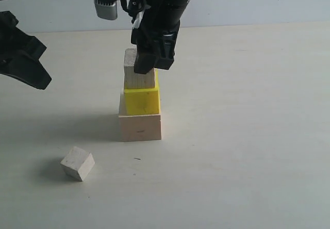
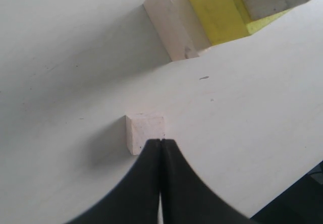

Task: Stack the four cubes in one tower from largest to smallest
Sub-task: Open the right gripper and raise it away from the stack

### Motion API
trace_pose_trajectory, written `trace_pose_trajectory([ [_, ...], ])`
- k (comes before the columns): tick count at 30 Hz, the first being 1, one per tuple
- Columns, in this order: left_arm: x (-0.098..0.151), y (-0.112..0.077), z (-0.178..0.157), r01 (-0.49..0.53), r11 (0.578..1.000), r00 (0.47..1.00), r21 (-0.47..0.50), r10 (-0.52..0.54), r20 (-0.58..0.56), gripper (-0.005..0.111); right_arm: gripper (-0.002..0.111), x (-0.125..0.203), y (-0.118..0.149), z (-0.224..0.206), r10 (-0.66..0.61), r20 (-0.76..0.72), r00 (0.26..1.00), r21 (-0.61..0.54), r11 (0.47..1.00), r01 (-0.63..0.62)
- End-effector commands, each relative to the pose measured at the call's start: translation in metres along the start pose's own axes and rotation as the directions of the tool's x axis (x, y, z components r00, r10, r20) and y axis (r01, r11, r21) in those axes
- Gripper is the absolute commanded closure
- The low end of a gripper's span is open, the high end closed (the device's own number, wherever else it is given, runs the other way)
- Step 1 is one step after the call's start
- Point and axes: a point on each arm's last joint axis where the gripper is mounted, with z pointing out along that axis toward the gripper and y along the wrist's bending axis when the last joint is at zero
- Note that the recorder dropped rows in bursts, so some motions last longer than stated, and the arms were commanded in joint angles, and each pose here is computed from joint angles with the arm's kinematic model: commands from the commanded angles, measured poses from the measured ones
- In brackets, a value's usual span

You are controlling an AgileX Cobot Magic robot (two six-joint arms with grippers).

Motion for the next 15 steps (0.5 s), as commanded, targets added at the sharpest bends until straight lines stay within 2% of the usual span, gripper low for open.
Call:
trace_pose_trajectory([
  [1,0.0,0.0,0.0,0.001,1.0,1.0,0.003,-0.001,0.004,0.107,0.046,-0.004,0.002,-0.018,0.007,0.027,1.0,0.038,0.999,-0.008],
  [6,0.0,0.0,0.0,0.001,1.0,1.0,0.003,-0.001,0.004,0.107,0.046,-0.007,0.006,-0.037,0.073,0.054,0.996,0.068,0.995,-0.077],
  [10,0.0,0.0,0.0,0.001,1.0,1.0,0.004,-0.001,0.001,0.107,0.047,-0.009,0.011,-0.054,0.181,0.079,0.98,0.087,0.978,-0.187],
  [12,0.0,-0.001,0.0,0.003,1.0,1.0,0.01,-0.003,-0.002,0.107,0.052,-0.008,0.013,-0.064,0.275,0.084,0.958,0.102,0.954,-0.283],
  [15,0.0,-0.001,0.0,0.007,1.0,1.0,0.016,-0.007,0.0,0.107,0.071,-0.007,0.018,-0.079,0.352,0.083,0.932,0.117,0.925,-0.36],
])
